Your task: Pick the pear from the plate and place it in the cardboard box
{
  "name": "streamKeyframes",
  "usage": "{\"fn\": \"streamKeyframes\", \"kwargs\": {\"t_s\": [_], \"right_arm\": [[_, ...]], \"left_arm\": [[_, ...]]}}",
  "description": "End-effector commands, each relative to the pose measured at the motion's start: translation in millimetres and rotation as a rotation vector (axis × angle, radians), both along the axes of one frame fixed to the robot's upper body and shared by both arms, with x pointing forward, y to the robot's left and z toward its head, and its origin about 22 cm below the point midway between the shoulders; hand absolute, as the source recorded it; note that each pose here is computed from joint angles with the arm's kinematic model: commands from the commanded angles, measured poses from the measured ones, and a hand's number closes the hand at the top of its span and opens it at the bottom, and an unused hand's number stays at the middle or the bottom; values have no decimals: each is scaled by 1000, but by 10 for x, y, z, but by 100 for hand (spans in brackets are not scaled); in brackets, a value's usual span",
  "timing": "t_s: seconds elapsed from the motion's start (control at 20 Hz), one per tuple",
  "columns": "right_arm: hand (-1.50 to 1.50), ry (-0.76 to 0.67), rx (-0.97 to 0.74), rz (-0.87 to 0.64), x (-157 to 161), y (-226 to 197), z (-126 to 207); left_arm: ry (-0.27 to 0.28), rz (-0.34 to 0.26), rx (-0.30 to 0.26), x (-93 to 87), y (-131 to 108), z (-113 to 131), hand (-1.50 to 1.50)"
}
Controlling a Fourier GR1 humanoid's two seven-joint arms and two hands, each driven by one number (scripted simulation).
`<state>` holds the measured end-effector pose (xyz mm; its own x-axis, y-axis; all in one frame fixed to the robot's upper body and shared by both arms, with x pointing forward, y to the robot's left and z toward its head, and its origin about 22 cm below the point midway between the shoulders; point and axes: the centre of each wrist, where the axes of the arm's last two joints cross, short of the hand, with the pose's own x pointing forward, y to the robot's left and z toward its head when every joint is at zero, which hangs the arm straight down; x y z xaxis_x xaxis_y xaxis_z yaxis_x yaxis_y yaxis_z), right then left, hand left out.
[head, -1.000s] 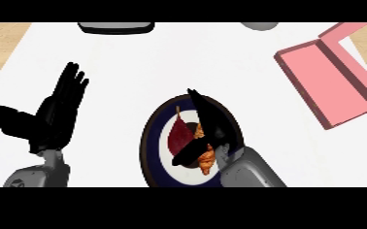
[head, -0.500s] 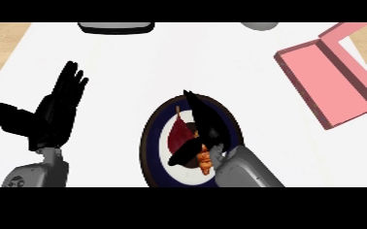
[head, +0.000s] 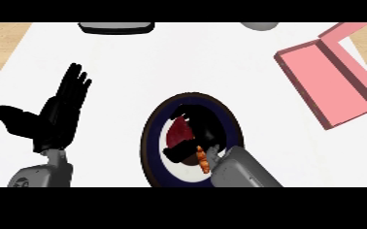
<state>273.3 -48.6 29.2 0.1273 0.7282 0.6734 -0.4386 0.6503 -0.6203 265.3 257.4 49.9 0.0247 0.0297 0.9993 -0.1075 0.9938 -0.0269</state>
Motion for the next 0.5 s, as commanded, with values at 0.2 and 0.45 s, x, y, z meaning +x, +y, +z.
{"fn": "streamKeyframes", "kwargs": {"t_s": [0.2,0.45], "right_arm": [[150,-132,-41,0,-16,17,56],[150,-252,-380,261,-70,136,-11]], "left_arm": [[-18,-1,2,-55,136,-32,0],[-4,4,14,-14,8,135,0]]}}
